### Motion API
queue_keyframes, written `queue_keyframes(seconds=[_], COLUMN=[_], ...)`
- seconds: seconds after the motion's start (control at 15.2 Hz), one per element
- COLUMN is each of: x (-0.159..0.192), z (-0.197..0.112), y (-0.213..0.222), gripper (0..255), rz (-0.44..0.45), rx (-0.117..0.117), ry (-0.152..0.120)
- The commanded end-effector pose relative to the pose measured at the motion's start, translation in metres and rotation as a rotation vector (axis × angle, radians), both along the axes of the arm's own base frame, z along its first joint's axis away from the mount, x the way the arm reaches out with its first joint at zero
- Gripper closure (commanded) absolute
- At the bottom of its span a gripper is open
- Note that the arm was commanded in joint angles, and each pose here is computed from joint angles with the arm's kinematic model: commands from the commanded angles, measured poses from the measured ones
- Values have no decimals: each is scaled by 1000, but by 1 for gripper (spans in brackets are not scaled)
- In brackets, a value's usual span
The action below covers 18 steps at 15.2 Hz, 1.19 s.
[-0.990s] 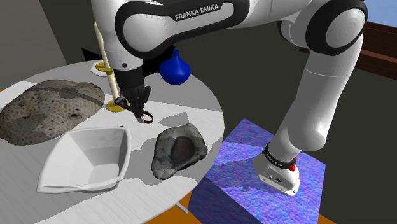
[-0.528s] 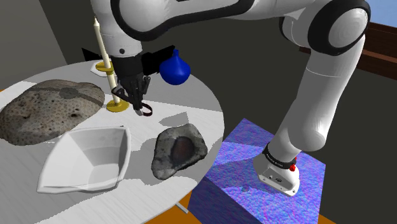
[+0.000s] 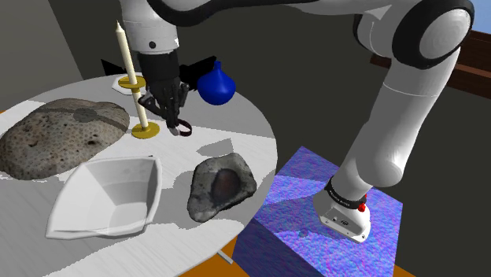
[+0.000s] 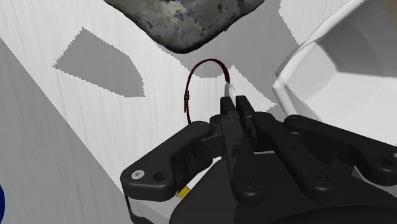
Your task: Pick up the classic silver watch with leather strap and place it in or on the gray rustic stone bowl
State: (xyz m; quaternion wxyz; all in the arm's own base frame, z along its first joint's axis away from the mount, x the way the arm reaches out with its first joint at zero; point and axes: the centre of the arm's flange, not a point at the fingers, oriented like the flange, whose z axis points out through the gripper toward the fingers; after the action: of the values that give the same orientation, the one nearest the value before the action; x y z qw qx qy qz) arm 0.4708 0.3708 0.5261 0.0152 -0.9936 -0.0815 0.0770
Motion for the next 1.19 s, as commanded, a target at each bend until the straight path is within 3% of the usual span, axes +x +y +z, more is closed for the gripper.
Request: queue_keyframes(seconds=[0.0,0.59,1.12], x=[-23,-137,-141], z=[7,28,-8], y=[-7,-29,-30], gripper=[255,255,255], rz=[0,0,0], rx=[0,0,0], ry=[0,0,0])
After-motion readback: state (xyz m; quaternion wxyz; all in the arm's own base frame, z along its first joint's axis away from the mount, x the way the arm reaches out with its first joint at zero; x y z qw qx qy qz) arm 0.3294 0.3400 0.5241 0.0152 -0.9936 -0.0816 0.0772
